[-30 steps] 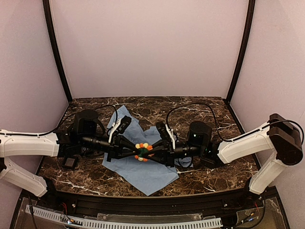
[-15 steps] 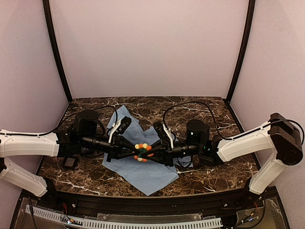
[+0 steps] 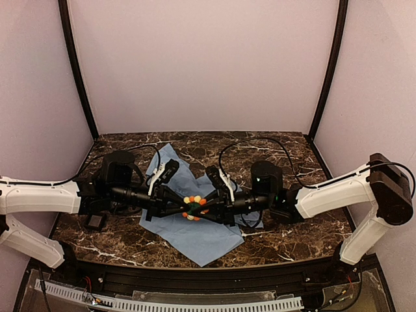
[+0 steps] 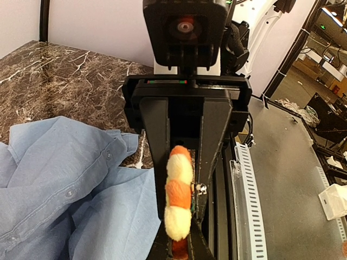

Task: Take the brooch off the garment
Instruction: Close the brooch.

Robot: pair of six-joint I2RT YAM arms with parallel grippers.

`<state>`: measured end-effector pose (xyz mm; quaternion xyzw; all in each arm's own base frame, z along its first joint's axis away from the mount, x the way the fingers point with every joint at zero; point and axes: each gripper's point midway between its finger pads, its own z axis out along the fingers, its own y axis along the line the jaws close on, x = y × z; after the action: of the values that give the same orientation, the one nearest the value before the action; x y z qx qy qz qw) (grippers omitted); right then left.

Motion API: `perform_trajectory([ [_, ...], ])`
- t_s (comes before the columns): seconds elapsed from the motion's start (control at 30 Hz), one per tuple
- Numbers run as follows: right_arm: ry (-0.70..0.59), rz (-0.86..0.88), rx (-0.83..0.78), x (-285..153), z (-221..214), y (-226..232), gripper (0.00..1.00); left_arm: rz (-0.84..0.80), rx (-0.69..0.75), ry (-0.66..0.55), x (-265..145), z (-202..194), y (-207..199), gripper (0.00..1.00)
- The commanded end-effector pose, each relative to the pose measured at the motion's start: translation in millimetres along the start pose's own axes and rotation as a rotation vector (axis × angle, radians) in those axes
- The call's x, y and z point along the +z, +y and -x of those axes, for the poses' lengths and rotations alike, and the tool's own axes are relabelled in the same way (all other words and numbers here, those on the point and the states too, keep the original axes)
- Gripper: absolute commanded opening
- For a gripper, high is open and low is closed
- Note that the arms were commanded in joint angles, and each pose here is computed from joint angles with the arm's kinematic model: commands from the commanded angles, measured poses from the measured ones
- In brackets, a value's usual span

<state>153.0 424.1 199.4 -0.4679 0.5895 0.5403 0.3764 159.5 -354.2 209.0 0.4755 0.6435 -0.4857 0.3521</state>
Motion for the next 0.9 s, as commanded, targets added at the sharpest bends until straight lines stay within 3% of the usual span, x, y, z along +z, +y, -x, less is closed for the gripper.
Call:
perform_trajectory([
  [0.0, -0.022, -0.107, -0.015, 3, 11, -24, 0.19, -0.096, 0.037, -0.031, 2, 10, -23, 0.01],
  [0.87, -0.095, -0.151, -0.05, -12, 21, -21, 0.23, -0.08, 0.036, -0.03, 2, 9, -20, 0.01],
])
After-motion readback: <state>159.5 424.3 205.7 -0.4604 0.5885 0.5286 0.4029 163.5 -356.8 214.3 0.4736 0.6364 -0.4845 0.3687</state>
